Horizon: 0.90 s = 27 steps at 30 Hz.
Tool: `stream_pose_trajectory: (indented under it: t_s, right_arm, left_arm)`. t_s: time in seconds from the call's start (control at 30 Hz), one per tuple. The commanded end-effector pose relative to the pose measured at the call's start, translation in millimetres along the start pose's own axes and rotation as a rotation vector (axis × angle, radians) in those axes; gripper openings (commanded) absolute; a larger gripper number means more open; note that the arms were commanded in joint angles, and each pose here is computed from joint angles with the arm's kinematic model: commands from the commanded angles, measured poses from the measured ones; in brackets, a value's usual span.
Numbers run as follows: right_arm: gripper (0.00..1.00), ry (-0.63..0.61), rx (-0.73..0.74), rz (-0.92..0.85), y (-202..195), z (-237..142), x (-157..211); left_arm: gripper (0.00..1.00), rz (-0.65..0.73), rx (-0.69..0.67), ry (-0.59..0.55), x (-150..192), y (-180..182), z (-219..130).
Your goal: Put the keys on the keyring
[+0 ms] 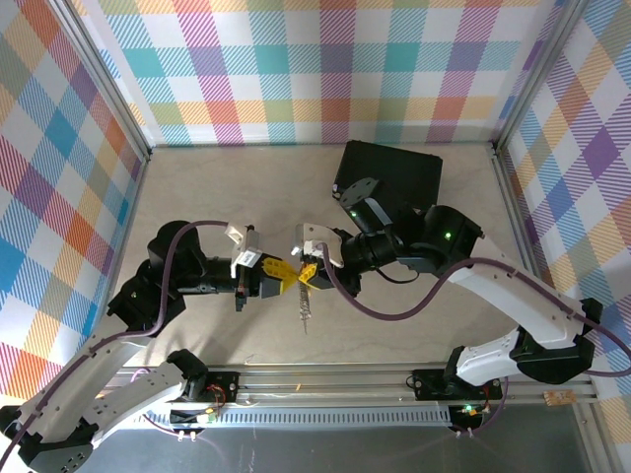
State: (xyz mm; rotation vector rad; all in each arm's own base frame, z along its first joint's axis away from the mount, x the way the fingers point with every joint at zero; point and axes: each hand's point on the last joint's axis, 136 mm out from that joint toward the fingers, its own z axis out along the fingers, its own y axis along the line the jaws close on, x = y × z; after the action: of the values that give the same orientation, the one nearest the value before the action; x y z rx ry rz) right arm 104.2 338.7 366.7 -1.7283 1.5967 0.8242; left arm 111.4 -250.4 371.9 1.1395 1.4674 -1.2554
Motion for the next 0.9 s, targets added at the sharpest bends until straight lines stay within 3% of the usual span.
stream_pose_trajectory:
  t_s: [0.0,0.07,0.17,0.47,0.57,0.73,0.87]
  right_arm:
    - [0.08,-0.081,-0.033,-0.008,9.6,-6.5,-15.5]
    - [0.13,-0.112,-0.037,0.000,11.3,-6.2,-17.4]
    - [0.14,-0.151,-0.045,0.011,13.2,-5.9,-20.6]
    - [0.09,-0.244,-0.002,0.013,11.3,-18.1,-28.4]
    - [0.03,-0.265,0.023,0.012,7.5,-22.1,-29.7]
    - [0.00,-0.284,0.070,0.013,-0.3,-29.3,-29.5]
    - [0.00,-0.224,0.088,0.000,-3.9,-27.5,-22.3]
  left_arm:
    - [0.00,0.071,0.015,-0.114,-28.1,-11.1,-6.1]
    - [0.00,0.073,0.039,-0.146,-34.7,-14.6,-6.2]
    - [0.00,0.075,0.066,-0.181,-42.6,-17.1,-5.2]
    - [0.00,0.074,0.139,-0.266,-52.7,-25.8,-6.3]
    - [0.00,0.070,0.145,-0.279,-52.1,-25.8,-6.4]
    - [0.00,0.064,0.120,-0.251,-44.5,-22.2,-5.5]
    - [0.02,0.080,-0.010,-0.147,-24.7,-4.2,-4.8]
